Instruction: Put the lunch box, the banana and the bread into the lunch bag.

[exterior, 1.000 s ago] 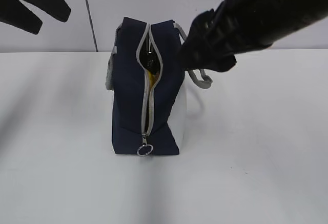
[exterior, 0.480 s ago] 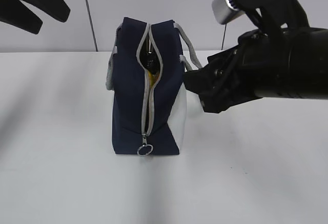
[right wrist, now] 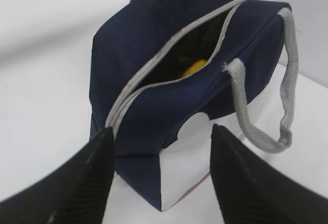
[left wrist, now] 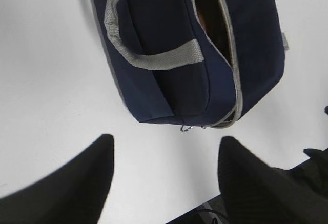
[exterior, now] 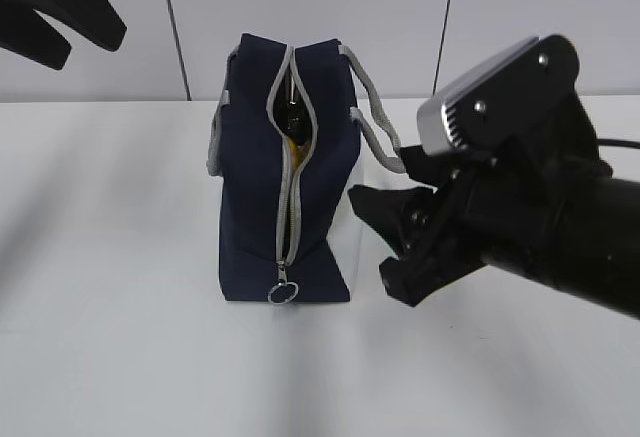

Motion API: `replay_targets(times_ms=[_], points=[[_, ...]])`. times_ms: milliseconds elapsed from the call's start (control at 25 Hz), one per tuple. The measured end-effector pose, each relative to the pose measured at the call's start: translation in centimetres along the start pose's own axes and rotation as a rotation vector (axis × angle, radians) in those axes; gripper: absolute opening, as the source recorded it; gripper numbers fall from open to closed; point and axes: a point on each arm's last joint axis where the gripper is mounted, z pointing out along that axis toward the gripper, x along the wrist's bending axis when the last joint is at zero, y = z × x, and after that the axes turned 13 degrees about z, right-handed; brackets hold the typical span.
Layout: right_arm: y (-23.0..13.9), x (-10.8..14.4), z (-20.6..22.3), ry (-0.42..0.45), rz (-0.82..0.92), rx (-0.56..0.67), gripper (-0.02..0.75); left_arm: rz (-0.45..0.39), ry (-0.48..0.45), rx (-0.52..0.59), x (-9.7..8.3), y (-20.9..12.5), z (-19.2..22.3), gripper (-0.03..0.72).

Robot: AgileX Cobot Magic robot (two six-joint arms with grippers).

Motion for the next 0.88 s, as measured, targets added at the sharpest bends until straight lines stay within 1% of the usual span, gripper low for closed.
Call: replay_targets(times_ms=[240,360,480,720,880], points=[[-3.5,0.7,1.3,0.055,0.04,0.05,0.438,0.001,0.003,0.001,0.0,0.0,0.0,0.442],[-4.6,1.2,2.2,0.097,0.04,0.074,0.438,0.001,0.003,0.001,0.0,0.0,0.0,0.442],[-5.8,1.5,3.2,0.12,0.033,0.108,0.438,0.0,0.002,0.004,0.1,0.0,0.1,0.442],[-7.1,1.8,4.4,0.145,0.067,0.132,0.438,-0.007,0.001,0.02,0.3,-0.2,0.7,0.442],[-7.2,2.0,4.4,0.174,0.047,0.127,0.438,-0.019,0.001,0.052,0.7,-0.7,1.8,0.441]])
